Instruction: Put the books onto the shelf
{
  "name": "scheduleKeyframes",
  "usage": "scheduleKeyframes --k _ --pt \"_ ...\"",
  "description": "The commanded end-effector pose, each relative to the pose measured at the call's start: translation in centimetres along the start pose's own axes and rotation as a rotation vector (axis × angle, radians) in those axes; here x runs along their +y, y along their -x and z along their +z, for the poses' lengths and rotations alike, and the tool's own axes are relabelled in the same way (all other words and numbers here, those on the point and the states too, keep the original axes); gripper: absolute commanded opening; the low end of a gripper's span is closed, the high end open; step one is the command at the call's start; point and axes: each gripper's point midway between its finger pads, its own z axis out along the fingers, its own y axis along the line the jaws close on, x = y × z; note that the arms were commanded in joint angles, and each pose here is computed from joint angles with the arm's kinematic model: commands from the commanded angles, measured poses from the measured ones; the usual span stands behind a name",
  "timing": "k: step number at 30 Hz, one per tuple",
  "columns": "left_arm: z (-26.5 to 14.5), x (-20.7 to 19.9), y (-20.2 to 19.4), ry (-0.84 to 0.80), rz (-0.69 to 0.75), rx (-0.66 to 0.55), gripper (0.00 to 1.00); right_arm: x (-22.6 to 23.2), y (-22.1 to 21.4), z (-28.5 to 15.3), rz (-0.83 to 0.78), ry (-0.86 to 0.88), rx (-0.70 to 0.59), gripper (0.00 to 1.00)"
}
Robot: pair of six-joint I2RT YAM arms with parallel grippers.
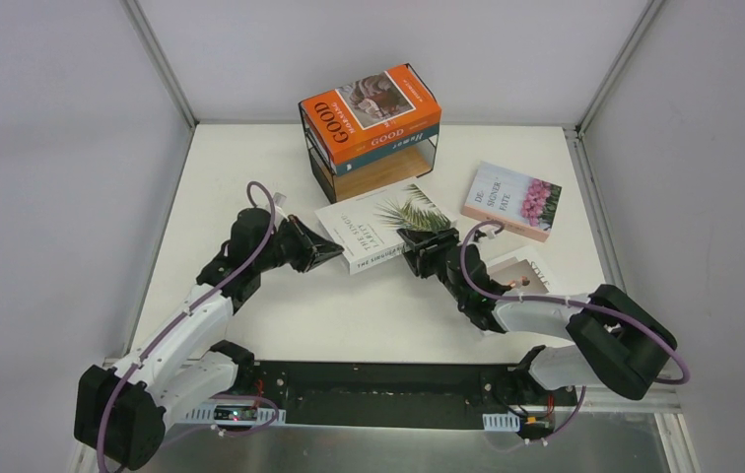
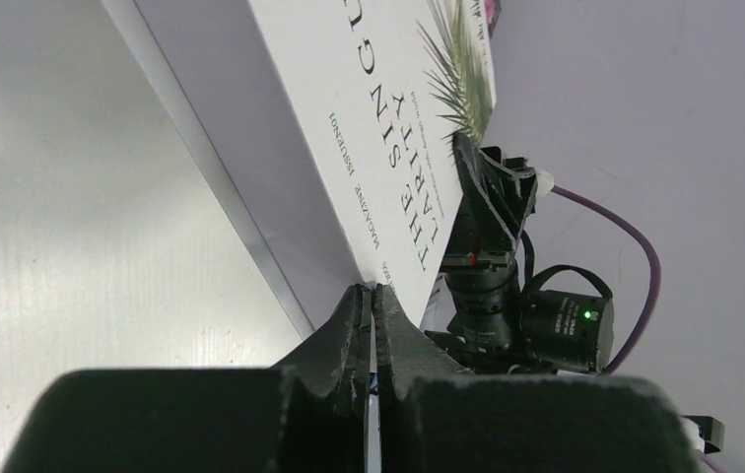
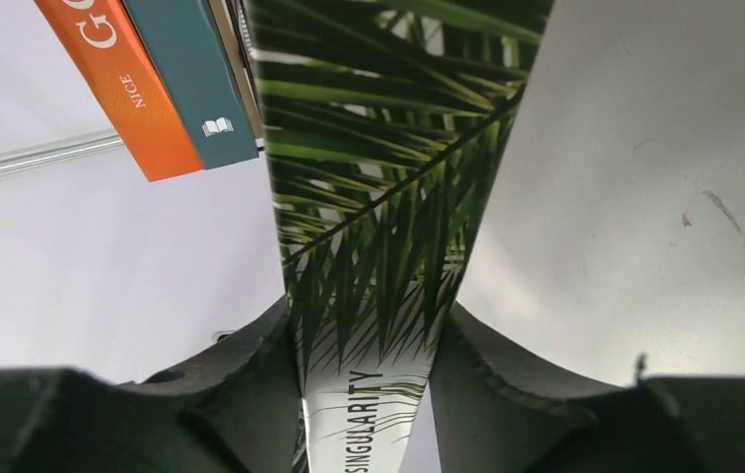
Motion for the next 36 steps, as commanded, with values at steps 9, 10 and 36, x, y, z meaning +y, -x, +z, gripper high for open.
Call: scheduleKeyframes --k 9,10,36 --pt "1.3 0.6 -1.6 0.018 0.041 0.115 0.00 3.3 -0.8 1.8 -0.052 0.067 0.033 0.61" --pt "1.4 0.6 -1.6 0.020 0.042 0.116 0.00 3.1 -0.7 2.0 -0.053 0.060 0.033 0.56" --pt "-5.5 -0.8 3.2 0.223 0.341 -0.154 0.94 5.0 9.1 -0.9 -0.220 0.052 -0.125 0.00"
